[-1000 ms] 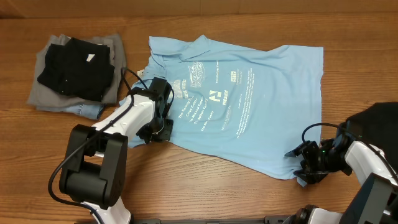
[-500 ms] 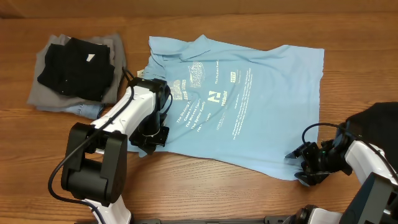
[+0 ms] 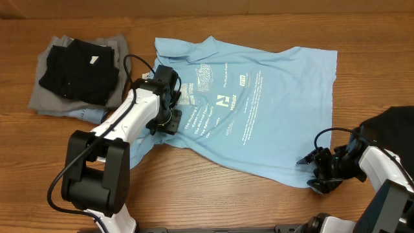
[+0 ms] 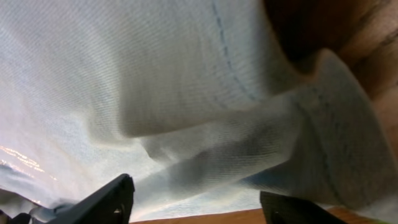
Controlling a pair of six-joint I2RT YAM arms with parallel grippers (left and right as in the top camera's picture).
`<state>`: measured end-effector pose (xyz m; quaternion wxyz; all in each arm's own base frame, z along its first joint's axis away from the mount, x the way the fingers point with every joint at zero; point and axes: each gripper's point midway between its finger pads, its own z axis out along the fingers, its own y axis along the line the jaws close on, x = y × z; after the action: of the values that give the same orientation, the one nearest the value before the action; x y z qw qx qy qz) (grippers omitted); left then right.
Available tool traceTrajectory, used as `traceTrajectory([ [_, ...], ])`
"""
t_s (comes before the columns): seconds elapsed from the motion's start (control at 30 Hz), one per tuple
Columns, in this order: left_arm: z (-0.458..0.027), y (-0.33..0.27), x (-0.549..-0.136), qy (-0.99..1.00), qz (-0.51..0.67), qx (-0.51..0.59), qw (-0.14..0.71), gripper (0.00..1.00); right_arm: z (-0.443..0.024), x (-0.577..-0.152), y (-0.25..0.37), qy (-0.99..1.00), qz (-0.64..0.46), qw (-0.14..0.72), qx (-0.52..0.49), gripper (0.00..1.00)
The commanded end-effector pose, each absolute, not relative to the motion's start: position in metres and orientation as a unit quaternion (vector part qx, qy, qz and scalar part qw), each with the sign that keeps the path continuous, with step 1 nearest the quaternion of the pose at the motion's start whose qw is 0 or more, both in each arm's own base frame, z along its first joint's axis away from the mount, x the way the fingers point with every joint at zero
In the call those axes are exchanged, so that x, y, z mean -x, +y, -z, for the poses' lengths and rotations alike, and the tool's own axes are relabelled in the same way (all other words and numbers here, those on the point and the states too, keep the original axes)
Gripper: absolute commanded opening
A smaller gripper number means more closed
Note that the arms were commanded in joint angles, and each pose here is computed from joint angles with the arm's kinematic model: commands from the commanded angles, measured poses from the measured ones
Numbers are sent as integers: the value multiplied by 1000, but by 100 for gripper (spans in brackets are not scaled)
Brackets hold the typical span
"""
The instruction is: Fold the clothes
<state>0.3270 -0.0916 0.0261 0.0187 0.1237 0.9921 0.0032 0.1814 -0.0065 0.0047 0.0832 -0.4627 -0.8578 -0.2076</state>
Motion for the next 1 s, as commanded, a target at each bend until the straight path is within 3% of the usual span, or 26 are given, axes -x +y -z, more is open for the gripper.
traceTrajectory([
  [0.0, -36, -92, -300, 991, 17, -126, -33, 45, 6, -170, -18, -873, 164, 91, 449, 71],
  [0.27, -37, -80, -283, 988, -9, -137, -69, 43, 6, -172, -18, -874, 165, 86, 449, 72],
  [0.37, -41, -80, -271, 986, -18, -141, -90, 35, 6, -171, -18, -874, 164, 89, 449, 72],
  [0.47, -59, -85, -286, 990, -14, -134, -49, 31, 6, -172, -19, -874, 165, 86, 449, 72],
  [0.6, -110, -91, -301, 991, 4, -126, 34, 42, 7, -172, -19, -874, 165, 85, 449, 72],
  [0.67, -116, -91, -291, 994, 6, -109, 28, 42, 7, -174, -19, -875, 165, 81, 448, 72],
  [0.97, -58, -86, -231, 997, -34, -37, -59, 41, 7, -176, -20, -875, 165, 78, 448, 73],
])
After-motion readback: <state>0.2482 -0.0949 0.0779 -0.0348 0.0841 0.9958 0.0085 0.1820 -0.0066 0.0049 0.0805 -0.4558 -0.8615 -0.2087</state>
